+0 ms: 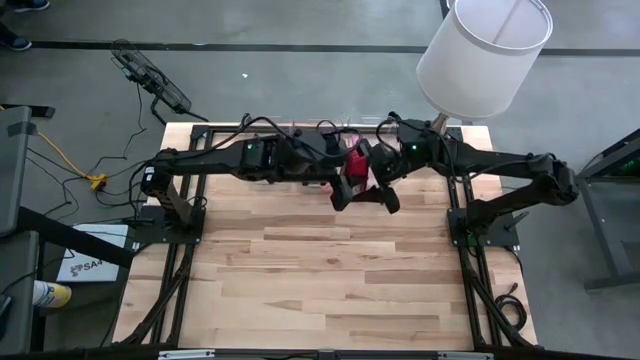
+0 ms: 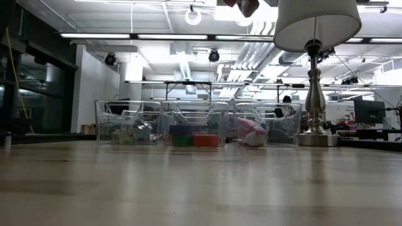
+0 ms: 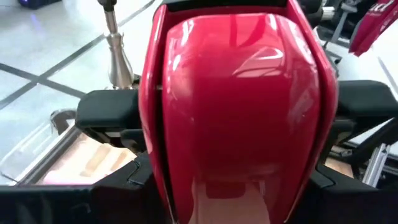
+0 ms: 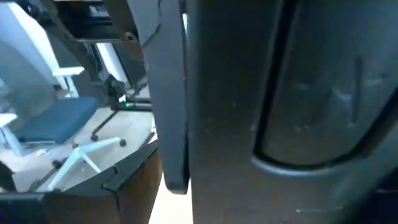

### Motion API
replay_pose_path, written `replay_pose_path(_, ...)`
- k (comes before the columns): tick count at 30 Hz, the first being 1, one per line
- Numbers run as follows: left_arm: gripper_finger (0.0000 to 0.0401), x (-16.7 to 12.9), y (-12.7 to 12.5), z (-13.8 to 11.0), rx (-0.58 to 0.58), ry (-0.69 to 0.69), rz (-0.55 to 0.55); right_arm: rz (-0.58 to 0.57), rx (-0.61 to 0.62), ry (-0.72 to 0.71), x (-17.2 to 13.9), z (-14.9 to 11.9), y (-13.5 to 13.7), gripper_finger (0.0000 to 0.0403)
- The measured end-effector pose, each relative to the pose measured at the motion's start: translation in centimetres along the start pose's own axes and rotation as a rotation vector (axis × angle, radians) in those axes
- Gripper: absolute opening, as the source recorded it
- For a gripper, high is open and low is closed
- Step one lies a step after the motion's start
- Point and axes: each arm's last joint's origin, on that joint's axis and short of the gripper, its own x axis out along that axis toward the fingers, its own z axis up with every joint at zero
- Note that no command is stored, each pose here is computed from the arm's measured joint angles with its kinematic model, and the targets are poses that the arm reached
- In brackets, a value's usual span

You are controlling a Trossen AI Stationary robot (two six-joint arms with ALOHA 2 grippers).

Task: Pick and place Stapler, Stapler remover, tape
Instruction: Put the red stapler into the right transparent bin

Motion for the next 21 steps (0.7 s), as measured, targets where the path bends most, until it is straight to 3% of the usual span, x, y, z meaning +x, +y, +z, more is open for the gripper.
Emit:
replay_pose_path(13,0.0202,-0.16,-0.14,1.00,0.022,-0.098,-0.011,-0.021,-0.028,-0.057,0.31,0.62,0.54,0.0283)
replay_pose_path(21,0.0202,-0.16,-0.21,0.92,0.025,-0.089,-0.023,-0.032,-0.029,-0.063,0.32,0.66,0.49,0.0198)
